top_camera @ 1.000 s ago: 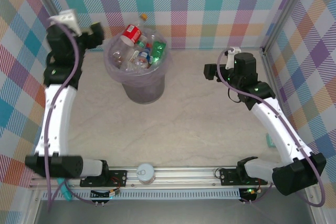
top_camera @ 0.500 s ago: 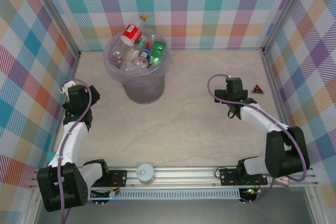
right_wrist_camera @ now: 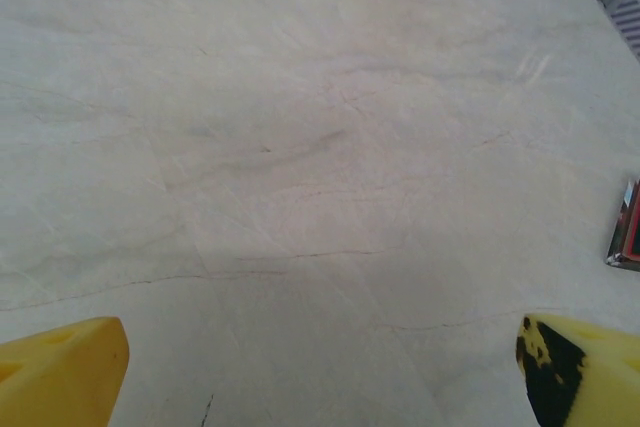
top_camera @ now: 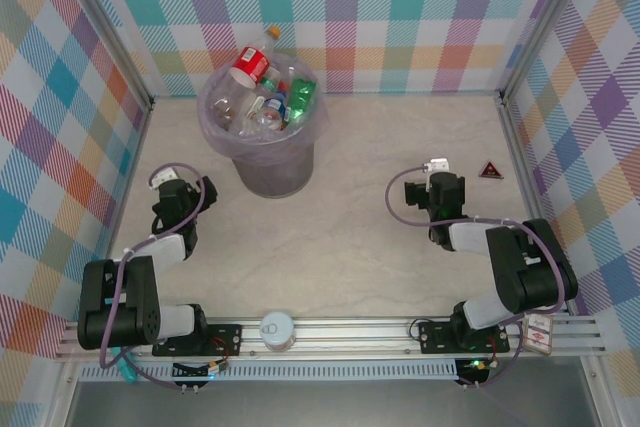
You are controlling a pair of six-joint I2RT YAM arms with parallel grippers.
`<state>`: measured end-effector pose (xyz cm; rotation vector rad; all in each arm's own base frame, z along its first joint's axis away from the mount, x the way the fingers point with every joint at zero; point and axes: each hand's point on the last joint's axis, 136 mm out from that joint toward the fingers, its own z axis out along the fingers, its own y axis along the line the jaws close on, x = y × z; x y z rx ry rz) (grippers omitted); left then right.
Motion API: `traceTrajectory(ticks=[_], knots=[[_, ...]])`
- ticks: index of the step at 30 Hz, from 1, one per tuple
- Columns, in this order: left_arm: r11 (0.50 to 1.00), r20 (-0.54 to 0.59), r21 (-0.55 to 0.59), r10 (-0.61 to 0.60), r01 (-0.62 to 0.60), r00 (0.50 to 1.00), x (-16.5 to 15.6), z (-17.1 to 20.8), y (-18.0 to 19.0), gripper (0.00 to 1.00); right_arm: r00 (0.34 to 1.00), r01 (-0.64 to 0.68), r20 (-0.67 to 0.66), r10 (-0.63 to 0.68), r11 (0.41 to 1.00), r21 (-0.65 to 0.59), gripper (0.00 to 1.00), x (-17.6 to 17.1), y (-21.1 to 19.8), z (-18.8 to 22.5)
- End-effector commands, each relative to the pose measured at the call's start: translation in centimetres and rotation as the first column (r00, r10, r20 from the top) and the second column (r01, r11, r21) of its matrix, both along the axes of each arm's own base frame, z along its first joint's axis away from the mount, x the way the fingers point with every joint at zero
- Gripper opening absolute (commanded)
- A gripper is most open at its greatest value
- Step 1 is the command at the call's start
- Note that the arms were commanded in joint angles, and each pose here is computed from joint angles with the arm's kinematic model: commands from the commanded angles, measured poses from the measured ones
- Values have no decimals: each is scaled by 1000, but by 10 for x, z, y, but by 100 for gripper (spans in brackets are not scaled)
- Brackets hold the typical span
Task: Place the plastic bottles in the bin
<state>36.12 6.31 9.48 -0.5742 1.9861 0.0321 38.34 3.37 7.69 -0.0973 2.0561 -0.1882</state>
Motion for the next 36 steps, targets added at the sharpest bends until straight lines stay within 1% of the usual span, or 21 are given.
traceTrajectory(ticks=[1, 2, 4, 6, 7, 9, 10, 11, 13, 14, 16, 36], knots=[[997, 111, 70, -44, 37, 993, 15, 19, -5, 100, 981, -24, 193, 8, 997, 77, 99, 2, -4, 33], [996, 122, 73, -64, 56, 990, 15, 14, -9, 100, 979, -17, 205, -7, 993, 113, 99, 1, -10, 33], [993, 142, 88, -92, 80, 986, 18, 9, -14, 100, 982, -8, 186, -24, 986, 169, 99, 3, -18, 28], [986, 110, 108, -143, 131, 984, 20, 7, -26, 100, 981, -16, 195, -14, 989, 147, 99, 11, -17, 21], [979, 116, 130, -173, 158, 978, 23, 7, -32, 100, 989, -5, 148, -20, 985, 170, 99, 7, -18, 16], [961, 83, 188, -219, 201, 972, 27, 0, -48, 100, 985, -13, 173, -16, 987, 163, 99, 11, -18, 19], [958, 76, 203, -222, 203, 972, 30, -6, -51, 100, 991, -5, 133, -20, 984, 180, 99, 10, -19, 15], [953, 75, 227, -222, 200, 972, 35, -9, -52, 100, 989, -5, 145, -23, 982, 187, 99, 12, -21, 16], [948, 40, 245, -220, 204, 975, 33, -11, -56, 100, 991, 0, 130, -27, 980, 201, 99, 12, -23, 16], [947, 53, 253, -218, 198, 974, 34, -9, -56, 100, 990, 0, 138, -28, 980, 198, 99, 12, -24, 16], [946, 37, 250, -221, 205, 975, 34, -11, -57, 100, 991, 0, 131, -27, 979, 202, 99, 13, -24, 15], [947, 44, 252, -217, 199, 975, 35, -10, -56, 100, 993, -13, 115, -13, 974, 224, 99, 14, -25, 14]])
